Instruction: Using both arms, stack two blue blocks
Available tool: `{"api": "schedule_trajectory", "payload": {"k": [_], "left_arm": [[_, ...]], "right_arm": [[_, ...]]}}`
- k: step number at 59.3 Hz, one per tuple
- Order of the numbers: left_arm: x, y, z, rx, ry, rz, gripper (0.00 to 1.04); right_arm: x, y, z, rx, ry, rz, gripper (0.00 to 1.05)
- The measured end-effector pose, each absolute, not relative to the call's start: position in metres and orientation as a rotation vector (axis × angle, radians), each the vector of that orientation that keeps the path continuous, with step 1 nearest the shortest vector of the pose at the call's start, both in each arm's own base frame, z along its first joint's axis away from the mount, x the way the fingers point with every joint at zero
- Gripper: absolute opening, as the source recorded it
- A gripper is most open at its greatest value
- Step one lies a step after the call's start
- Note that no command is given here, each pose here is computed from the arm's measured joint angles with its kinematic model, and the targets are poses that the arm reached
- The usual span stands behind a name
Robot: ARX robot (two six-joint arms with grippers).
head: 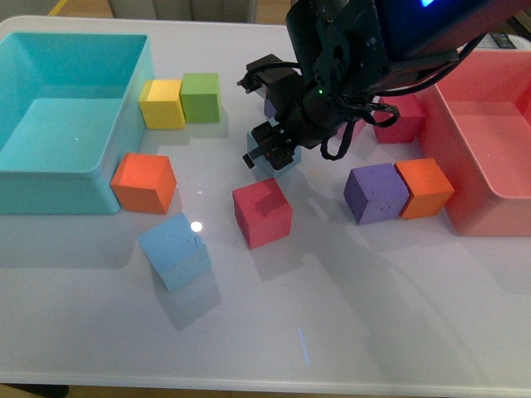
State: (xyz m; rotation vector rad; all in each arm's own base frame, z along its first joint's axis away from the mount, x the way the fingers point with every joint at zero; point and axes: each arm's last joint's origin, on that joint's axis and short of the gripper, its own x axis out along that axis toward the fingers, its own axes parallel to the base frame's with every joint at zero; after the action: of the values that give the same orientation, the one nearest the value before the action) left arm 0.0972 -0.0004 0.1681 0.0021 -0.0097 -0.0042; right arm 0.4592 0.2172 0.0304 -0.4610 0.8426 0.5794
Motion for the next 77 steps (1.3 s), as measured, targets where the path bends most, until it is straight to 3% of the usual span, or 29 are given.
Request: {"api": "schedule_trajectory", "payload": {"k": [10, 14, 31, 41, 56, 74, 77], "left_arm": [[0.097, 0.0, 0.168, 0.002, -0.01, -0.005, 0.96], [0.097, 0.0, 0.168, 0.002, -0.01, -0.005, 0.96], [0.097, 0.0, 0.168, 0.002, -0.01, -0.004, 0.96], [0.097, 0.0, 0.168, 0.002, -0.01, -0.005, 0.96], [0.097, 0.0, 0.168, 0.002, -0.01, -0.005, 0.96], [0.097, 0.0, 0.168, 0.002, -0.01, -0.004, 0.96], [0.097, 0.0, 0.168, 0.002, -0.01, -0.003, 0.96]], "right_arm": [[0.461, 0.218, 0.025, -0.464, 0.849, 0.579, 0.4], [0.461, 0.218, 0.025, -0.464, 0.848, 0.581, 0.55], [0.46, 0.217, 0.024, -0.458, 0.822, 0.577, 0.97], [0.45, 0.209, 0.04, -0.441, 0.77, 0.579, 0.96], [0.43, 0.183, 0.117, -0.361, 0.563, 0.546, 0.96], [0.355, 0.126, 0.174, -0.226, 0.424, 0.501, 0.96], [0.336, 0.113, 0.175, -0.178, 0.329, 0.341, 0.89]]}}
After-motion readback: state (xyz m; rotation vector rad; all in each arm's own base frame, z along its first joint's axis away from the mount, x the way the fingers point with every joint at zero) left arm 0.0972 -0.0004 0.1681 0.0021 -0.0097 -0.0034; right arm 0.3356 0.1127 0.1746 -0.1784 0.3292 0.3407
